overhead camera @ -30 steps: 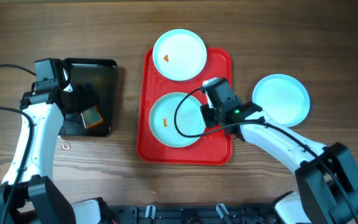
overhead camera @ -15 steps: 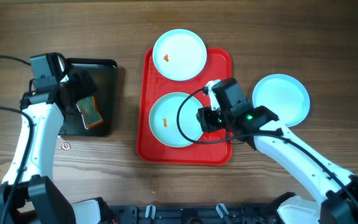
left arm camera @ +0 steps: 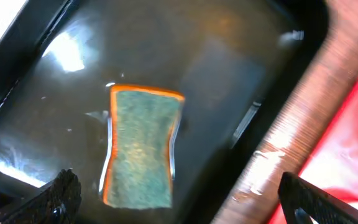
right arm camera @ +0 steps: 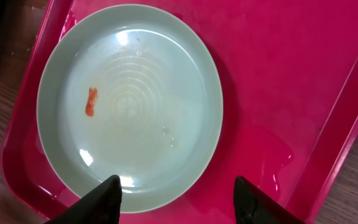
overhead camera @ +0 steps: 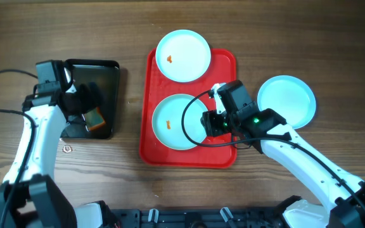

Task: Clean dirty plates on tray and stack at the side
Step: 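Grasp the sponge in the basin with the left gripper and wet it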

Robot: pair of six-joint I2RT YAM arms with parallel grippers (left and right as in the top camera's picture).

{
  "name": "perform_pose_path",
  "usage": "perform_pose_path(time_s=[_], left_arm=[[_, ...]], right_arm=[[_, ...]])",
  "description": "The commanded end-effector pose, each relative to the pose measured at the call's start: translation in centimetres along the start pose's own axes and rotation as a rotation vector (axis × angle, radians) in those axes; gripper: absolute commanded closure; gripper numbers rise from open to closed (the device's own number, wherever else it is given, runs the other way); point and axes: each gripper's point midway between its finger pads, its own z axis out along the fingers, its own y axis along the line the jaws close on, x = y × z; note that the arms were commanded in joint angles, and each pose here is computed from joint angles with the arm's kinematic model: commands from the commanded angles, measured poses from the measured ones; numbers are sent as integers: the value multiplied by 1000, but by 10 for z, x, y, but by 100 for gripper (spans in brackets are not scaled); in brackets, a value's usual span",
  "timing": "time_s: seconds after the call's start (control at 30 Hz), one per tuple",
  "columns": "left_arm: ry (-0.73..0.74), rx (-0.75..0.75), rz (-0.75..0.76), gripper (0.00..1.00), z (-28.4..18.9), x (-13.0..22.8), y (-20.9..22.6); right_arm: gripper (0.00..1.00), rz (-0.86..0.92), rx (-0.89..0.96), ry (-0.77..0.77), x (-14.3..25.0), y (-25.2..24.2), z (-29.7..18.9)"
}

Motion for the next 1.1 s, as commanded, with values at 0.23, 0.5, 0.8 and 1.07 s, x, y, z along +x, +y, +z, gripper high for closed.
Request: perform_pose_path(time_s=[0.23, 0.5, 0.8, 1.07], left_arm=[[169, -141, -86, 96, 88, 44, 39], [153, -8, 65, 96, 57, 20, 7], [53, -7, 112, 61, 16, -5, -1], [125, -24, 126, 37, 72, 28, 10]], right_arm=[[43, 28, -52, -12, -5, 10, -6], [43, 28, -73, -5, -4, 14, -6], [44, 28, -73, -5, -4, 14, -6], [44, 28, -73, -5, -4, 14, -6]])
